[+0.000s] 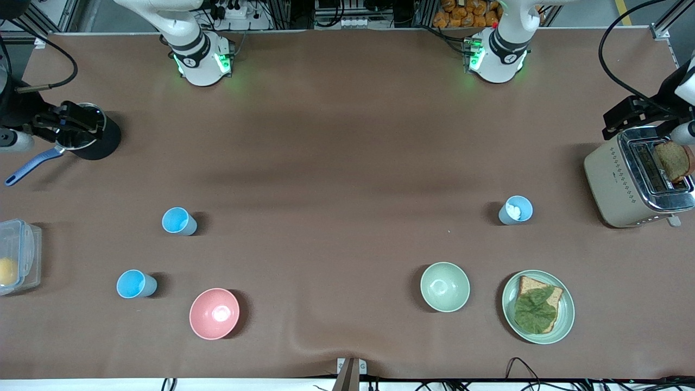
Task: Stack blue cups with both arms
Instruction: 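Move the left gripper and the right gripper toward the blue cups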
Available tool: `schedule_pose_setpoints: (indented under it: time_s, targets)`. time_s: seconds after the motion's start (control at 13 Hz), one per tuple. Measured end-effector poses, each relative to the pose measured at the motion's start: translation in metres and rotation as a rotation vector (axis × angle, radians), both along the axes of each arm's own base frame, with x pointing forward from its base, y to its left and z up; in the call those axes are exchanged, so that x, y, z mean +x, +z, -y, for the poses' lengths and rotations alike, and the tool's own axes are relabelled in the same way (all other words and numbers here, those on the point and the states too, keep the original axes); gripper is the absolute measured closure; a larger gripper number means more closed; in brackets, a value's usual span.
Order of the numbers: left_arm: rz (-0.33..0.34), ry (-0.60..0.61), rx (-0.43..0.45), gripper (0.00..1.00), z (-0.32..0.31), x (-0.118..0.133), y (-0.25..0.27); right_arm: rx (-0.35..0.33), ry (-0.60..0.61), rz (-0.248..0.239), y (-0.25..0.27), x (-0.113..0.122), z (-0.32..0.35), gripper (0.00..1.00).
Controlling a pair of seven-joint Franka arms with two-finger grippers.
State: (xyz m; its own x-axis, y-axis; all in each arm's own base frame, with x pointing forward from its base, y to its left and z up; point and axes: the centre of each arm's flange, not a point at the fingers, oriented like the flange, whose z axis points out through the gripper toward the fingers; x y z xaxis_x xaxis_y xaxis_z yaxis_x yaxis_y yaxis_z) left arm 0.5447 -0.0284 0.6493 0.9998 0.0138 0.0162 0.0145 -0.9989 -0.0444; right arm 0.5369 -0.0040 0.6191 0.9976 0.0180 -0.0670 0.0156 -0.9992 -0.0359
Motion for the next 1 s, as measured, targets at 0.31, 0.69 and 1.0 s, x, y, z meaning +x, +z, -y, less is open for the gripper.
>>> schedule_pose_setpoints:
  time_s: [0.31,0.69,1.0]
  targets:
    - [-0.012,0.000,0.000,0.00,0.000,0.003,-0.006,0.000,-0.005,-0.002,0.000,0.000,0.003,0.00]
    - [-0.064,-0.013,0.001,0.00,0.008,0.027,-0.048,0.001,-0.004,-0.002,0.000,0.000,0.002,0.00]
    - [-0.009,-0.015,-0.004,0.00,0.005,0.045,-0.121,0.018,0.009,-0.030,-0.031,0.020,0.000,0.00]
